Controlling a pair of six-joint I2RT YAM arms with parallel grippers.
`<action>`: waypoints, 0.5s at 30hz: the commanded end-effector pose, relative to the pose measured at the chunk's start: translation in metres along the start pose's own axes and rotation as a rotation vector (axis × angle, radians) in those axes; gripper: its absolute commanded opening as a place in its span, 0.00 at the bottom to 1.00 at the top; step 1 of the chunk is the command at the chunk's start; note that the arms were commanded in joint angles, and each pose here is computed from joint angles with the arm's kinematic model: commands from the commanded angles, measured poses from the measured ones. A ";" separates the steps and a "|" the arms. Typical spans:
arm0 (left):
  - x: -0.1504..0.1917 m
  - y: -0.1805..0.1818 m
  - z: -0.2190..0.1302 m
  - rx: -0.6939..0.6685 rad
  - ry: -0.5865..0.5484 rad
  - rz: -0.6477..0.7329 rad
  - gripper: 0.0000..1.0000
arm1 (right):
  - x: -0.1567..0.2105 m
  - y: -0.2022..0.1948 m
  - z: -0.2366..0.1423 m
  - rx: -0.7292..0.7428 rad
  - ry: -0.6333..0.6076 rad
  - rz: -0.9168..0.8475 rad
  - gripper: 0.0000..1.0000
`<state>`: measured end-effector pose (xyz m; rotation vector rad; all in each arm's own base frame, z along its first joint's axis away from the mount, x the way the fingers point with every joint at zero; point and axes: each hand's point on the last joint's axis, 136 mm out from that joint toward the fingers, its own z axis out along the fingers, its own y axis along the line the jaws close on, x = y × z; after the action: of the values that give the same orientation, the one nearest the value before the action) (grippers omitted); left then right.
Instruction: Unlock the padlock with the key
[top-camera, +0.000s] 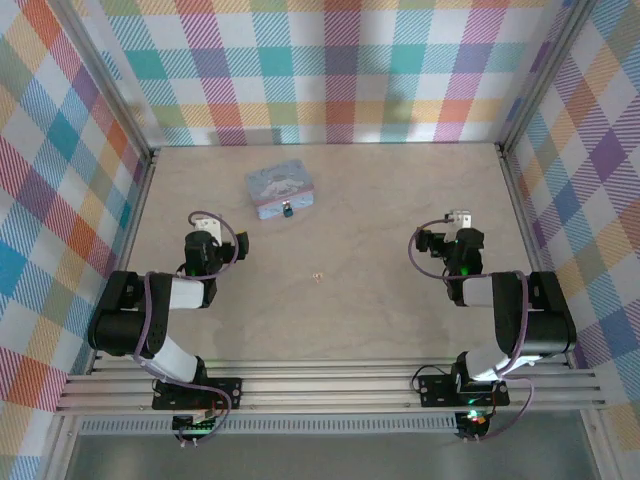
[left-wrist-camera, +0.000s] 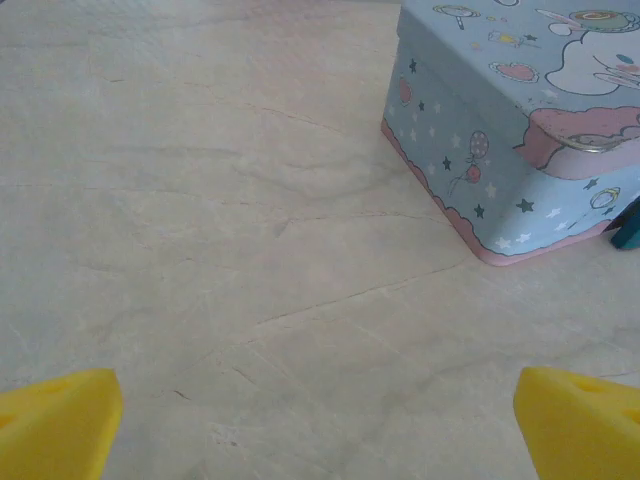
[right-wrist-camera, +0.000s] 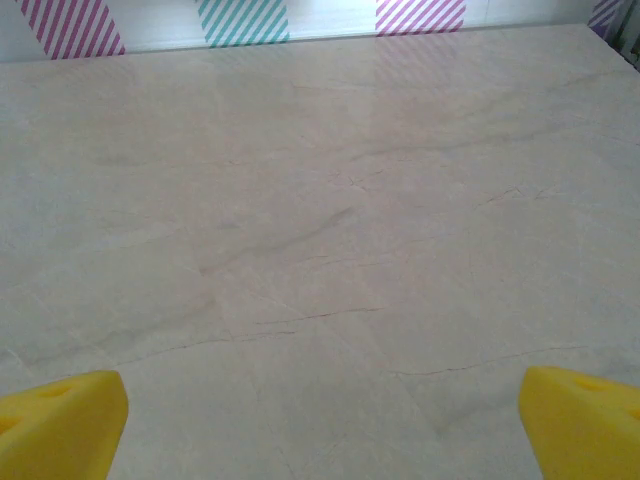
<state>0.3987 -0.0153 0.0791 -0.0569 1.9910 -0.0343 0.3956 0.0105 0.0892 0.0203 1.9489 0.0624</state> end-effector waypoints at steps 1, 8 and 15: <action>0.000 0.000 0.001 0.008 0.003 -0.012 1.00 | -0.003 0.002 0.001 -0.017 -0.008 0.012 1.00; 0.000 0.001 0.001 0.006 0.002 -0.012 1.00 | -0.003 0.002 0.001 -0.017 -0.008 0.013 1.00; 0.000 0.000 0.001 0.009 0.003 -0.011 1.00 | -0.003 0.001 0.001 -0.015 -0.007 0.014 1.00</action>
<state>0.3987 -0.0153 0.0791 -0.0569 1.9910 -0.0343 0.3956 0.0104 0.0892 0.0207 1.9489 0.0621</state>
